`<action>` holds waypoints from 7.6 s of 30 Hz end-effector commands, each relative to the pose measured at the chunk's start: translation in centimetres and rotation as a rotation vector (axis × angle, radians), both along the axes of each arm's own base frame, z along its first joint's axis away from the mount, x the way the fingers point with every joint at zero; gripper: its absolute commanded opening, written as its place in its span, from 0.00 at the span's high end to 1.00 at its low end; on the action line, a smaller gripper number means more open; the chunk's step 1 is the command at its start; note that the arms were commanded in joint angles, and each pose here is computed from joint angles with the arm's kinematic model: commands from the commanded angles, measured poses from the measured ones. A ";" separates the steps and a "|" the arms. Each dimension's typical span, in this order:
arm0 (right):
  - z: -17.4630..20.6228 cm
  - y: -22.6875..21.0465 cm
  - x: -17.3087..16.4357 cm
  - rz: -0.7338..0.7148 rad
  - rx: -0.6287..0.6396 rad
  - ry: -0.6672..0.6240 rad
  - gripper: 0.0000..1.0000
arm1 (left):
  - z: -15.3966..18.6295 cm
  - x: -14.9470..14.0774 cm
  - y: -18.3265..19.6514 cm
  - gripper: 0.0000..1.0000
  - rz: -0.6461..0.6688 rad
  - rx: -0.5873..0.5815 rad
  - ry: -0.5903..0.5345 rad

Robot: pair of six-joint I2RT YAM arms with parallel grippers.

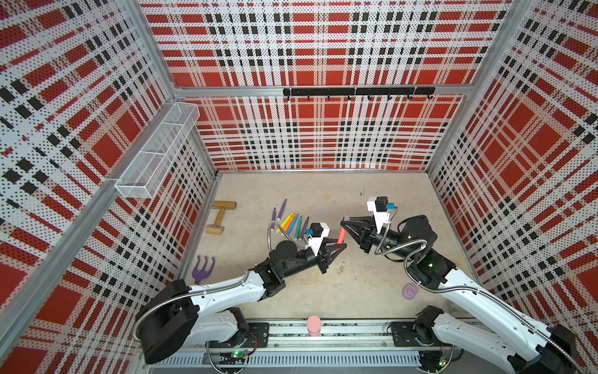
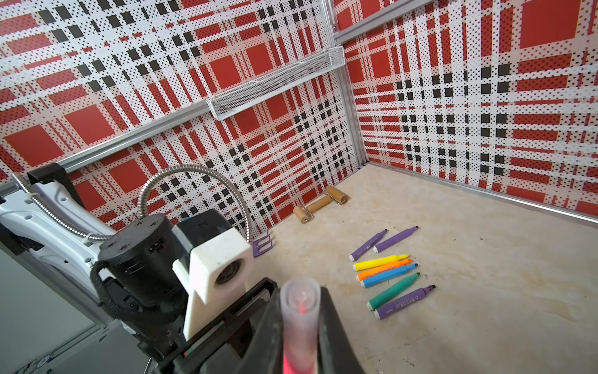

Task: Remove pen caps from pens
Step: Open the pen cap on the pen, then place the pen cap to the middle-right of the table, then place the pen at the top-left of the table, then reset both arms

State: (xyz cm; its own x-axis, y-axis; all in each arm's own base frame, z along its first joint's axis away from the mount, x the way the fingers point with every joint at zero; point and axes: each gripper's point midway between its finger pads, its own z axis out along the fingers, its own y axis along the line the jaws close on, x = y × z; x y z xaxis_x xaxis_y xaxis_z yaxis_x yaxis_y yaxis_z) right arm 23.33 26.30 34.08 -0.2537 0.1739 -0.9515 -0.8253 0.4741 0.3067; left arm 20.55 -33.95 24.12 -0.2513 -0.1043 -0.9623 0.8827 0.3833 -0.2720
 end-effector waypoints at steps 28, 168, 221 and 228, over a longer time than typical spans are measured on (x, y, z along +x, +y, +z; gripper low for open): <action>20.3 -6.9 -3.4 -0.117 0.625 -0.566 1.00 | -12.4 -2.6 -0.2 1.00 -0.047 0.226 0.307; -8.8 -21.3 14.0 -0.874 -0.397 0.236 0.28 | -22.9 22.7 31.8 0.65 0.880 0.749 0.852; -19.7 -28.8 14.5 -1.132 -0.321 -0.083 0.00 | -10.7 18.4 36.2 0.00 1.234 0.256 -0.039; -20.2 -28.8 15.0 -1.128 -0.341 -0.050 0.00 | -10.6 18.4 36.1 0.01 1.239 0.260 -0.041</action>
State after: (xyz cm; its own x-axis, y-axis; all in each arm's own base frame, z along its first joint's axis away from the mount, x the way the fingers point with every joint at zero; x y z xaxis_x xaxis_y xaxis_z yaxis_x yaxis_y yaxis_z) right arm 37.77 -2.50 12.27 -0.1354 -0.0021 -0.9908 0.1069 0.9941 -0.0167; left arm 38.71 2.21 13.37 -0.0957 -0.0539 -0.9940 -0.0935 0.9946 -0.0449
